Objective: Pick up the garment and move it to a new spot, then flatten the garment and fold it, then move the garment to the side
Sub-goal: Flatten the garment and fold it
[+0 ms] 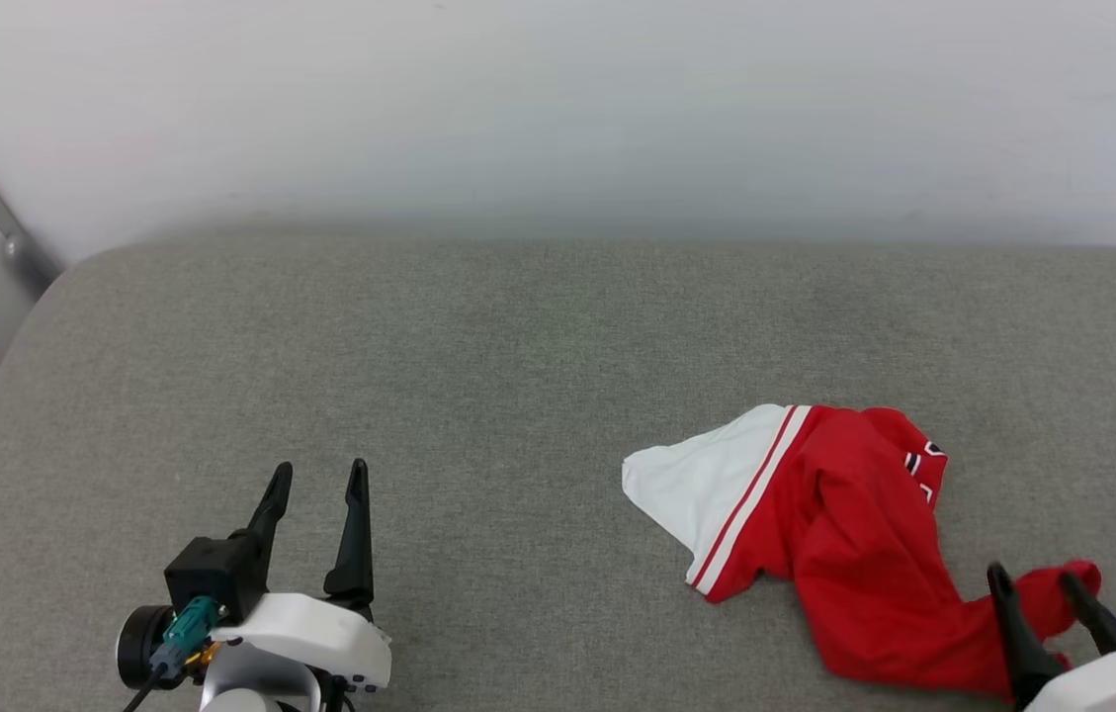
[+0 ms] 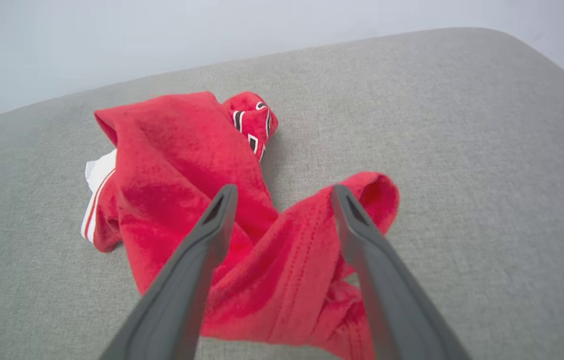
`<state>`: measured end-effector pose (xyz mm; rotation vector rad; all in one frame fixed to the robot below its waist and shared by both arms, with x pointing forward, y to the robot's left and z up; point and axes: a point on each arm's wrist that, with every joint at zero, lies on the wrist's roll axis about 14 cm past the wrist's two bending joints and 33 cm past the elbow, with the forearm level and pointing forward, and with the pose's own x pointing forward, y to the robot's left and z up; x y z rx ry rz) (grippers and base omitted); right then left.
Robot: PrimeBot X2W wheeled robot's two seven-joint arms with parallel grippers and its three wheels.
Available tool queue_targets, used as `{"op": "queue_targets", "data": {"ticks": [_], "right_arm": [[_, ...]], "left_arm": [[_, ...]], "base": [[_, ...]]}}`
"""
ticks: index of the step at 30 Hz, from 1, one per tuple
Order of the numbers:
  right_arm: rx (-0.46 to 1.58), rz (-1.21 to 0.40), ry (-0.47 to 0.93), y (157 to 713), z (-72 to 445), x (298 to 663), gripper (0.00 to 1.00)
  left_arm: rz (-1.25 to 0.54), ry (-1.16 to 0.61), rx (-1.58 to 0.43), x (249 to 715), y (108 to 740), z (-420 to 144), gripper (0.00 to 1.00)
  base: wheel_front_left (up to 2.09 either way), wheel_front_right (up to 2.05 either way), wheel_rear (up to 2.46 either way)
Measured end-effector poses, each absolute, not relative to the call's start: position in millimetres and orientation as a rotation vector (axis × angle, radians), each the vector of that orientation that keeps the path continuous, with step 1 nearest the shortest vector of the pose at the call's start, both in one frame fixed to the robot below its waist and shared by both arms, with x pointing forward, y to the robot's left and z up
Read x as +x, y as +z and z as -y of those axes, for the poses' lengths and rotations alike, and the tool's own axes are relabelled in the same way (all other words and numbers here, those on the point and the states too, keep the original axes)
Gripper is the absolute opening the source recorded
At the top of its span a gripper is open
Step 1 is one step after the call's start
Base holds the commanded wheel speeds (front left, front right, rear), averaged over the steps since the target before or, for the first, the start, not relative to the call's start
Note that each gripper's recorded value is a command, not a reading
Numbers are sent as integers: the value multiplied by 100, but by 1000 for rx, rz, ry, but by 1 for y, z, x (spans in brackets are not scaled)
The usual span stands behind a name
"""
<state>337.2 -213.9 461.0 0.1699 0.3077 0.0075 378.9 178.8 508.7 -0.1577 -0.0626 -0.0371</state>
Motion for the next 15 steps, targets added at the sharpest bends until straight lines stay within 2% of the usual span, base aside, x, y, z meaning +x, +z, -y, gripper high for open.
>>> {"op": "queue_targets", "data": {"ticks": [8,15], "right_arm": [[118,-111,69,501,195,360,100],[83,-50,89,523,186,362,100]], "left_arm": [[57,-44,-161,376,510,-176,100],[38,-80,-163,385,508,-164,100]], "base": [[0,0,0],[0,0,0]]}}
